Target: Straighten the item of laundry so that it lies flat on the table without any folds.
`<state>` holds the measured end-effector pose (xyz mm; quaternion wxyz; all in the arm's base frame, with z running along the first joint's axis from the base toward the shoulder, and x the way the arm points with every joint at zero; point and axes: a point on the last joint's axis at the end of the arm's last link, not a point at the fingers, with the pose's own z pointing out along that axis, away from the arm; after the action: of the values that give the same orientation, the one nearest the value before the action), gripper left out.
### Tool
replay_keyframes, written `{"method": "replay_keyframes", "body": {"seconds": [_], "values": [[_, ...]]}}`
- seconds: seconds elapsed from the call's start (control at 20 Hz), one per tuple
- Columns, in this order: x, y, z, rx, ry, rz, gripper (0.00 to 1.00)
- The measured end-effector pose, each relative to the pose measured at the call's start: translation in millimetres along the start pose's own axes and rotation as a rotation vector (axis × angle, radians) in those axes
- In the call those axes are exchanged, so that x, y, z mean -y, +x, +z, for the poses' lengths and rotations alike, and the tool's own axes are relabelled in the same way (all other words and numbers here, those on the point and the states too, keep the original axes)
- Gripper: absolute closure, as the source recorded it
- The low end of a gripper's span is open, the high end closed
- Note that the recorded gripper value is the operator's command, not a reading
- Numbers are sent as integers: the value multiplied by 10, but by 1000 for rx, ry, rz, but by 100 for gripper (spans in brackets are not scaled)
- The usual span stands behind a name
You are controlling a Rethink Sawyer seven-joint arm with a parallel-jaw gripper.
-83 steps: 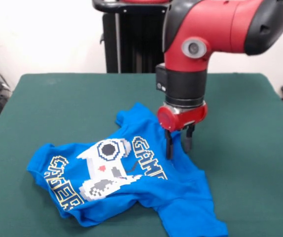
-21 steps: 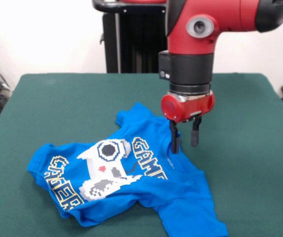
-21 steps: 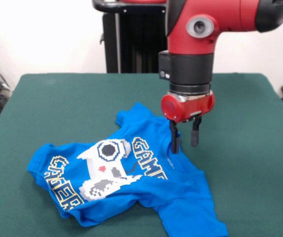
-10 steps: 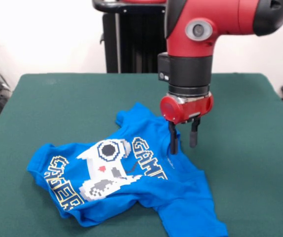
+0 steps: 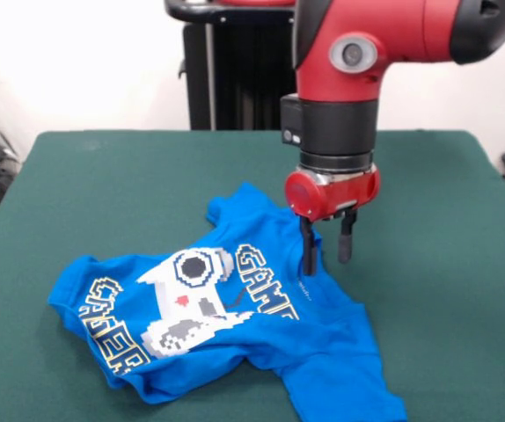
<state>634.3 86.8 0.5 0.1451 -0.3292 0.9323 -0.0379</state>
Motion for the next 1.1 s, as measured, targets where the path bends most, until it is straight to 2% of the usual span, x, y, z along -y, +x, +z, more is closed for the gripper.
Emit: {"method": "replay_keyframes", "body": {"seconds": [0.65, 1.1], "values": [[-38, 64, 111, -17, -6, -7, 0], [-117, 182, 340, -51, -19, -28, 0]]}}
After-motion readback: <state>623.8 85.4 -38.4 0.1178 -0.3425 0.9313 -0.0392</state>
